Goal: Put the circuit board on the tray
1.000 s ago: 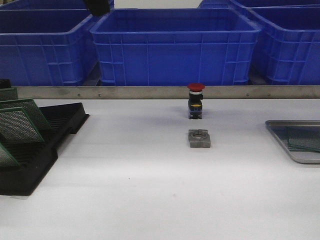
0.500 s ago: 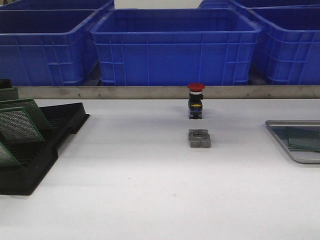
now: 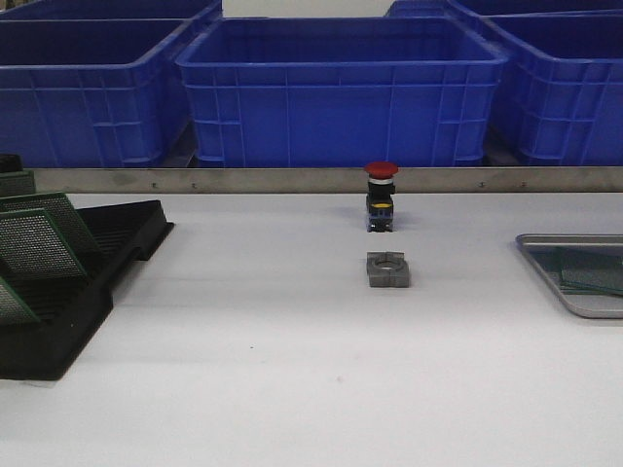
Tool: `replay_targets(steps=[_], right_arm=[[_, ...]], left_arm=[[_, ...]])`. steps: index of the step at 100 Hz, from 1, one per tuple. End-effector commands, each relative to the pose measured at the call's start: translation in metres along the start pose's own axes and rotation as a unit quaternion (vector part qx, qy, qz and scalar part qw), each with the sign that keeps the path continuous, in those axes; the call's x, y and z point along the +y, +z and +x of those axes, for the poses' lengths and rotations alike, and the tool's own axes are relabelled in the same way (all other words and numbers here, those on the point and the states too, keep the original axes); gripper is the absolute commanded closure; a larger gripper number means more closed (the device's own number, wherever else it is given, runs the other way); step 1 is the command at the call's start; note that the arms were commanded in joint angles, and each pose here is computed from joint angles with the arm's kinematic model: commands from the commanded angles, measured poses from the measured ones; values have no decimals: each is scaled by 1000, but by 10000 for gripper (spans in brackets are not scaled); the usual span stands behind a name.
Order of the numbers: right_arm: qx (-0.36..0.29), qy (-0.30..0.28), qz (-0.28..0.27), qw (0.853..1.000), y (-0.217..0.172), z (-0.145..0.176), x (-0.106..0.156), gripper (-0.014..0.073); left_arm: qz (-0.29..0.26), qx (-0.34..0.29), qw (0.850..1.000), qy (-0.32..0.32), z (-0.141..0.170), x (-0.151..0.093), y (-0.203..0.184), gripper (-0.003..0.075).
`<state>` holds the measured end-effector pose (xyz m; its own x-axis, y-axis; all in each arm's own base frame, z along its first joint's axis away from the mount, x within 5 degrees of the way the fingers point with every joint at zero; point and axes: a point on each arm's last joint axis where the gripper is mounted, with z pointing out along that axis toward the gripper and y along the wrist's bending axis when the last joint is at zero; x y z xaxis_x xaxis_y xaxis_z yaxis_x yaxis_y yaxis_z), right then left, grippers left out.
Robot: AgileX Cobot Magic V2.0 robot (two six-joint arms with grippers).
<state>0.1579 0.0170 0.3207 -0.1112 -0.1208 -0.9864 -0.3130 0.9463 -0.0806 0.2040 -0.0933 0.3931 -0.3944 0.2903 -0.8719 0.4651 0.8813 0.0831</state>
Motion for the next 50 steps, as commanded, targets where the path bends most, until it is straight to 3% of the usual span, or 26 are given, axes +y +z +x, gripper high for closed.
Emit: replay_targets(steps=[1,50], right_arm=[[-39,-1,-3,999,-16,-6,8,656],[-123,-43,9,991,-78,45,46,656]], left_arm=[[-3,-87,996,-18,2,-1,-20,741],[-16,-218,975,-39,130,-14,-64,741]])
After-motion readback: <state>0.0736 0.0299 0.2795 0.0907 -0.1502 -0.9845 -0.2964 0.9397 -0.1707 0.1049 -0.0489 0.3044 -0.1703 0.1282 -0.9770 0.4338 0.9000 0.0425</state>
